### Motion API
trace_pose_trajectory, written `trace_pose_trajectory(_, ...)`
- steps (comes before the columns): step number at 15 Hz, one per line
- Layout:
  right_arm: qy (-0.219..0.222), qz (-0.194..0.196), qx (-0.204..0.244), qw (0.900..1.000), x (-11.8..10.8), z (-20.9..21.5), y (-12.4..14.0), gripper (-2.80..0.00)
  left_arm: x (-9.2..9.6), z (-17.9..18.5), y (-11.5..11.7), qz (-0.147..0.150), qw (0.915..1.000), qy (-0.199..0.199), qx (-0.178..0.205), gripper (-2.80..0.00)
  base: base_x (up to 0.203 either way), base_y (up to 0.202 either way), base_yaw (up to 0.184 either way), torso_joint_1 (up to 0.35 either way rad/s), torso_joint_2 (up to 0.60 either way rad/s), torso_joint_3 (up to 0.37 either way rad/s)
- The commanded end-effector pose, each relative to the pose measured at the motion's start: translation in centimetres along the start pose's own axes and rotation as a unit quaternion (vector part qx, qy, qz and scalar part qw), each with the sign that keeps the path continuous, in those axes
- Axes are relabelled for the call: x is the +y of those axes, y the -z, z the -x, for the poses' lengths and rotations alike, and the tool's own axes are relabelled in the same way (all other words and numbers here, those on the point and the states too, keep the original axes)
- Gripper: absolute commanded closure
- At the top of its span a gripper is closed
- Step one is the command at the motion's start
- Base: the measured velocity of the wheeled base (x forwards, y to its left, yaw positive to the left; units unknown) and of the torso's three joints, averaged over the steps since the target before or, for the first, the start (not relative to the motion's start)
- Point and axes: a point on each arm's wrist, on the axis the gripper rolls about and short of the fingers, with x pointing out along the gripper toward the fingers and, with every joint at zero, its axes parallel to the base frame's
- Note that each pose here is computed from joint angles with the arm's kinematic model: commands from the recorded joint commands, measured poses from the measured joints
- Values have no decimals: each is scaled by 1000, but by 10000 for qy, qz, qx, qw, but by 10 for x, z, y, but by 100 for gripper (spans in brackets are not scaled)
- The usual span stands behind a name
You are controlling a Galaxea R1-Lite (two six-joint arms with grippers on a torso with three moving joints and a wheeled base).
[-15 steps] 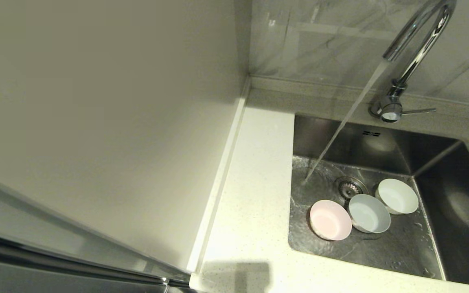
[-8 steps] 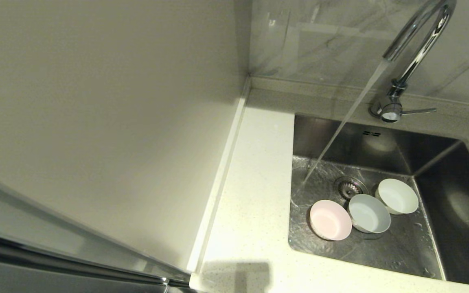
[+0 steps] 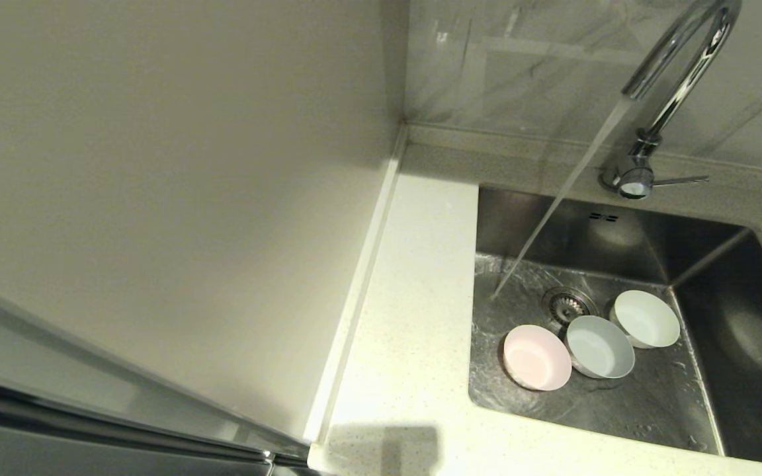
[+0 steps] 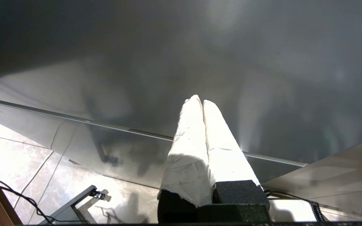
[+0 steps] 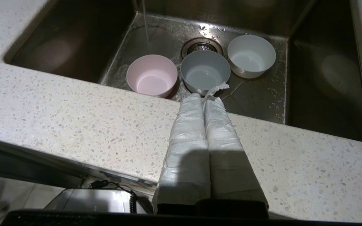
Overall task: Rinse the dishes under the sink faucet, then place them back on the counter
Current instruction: Turn off the faucet
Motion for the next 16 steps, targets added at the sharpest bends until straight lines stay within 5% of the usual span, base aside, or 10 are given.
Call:
trace_pose_trajectory(1,15,61,296,9995,0,-4,-1,0,0,0,0,3,10000,-4,-17,0,0,0,0,0,0,0)
trace_pose_trajectory(5,121,85,1193,9928,1,-25,-24,0,0,0,0,3,10000,10,-17,0,0,0,0,0,0,0)
trace_pose_trajectory(7,184,-60,1355,9906,2,-45,-61,0,0,0,0,3,10000,-5,-17,0,0,0,0,0,0,0)
trace_pose_trajectory(11,653,-693,959,9908,3,-111,-165,0,0,0,0,3,10000,8,-17,0,0,0,0,0,0,0)
trace_pose_trajectory(14,1604,-1241,904,9750,-24,-153,-201,0,0,0,0,3,10000,2,-17,0,0,0,0,0,0,0)
trace_pose_trajectory(16,1708,-1789,1425,9584,-45,-164,-203,0,0,0,0,3,10000,1,-17,0,0,0,0,0,0,0)
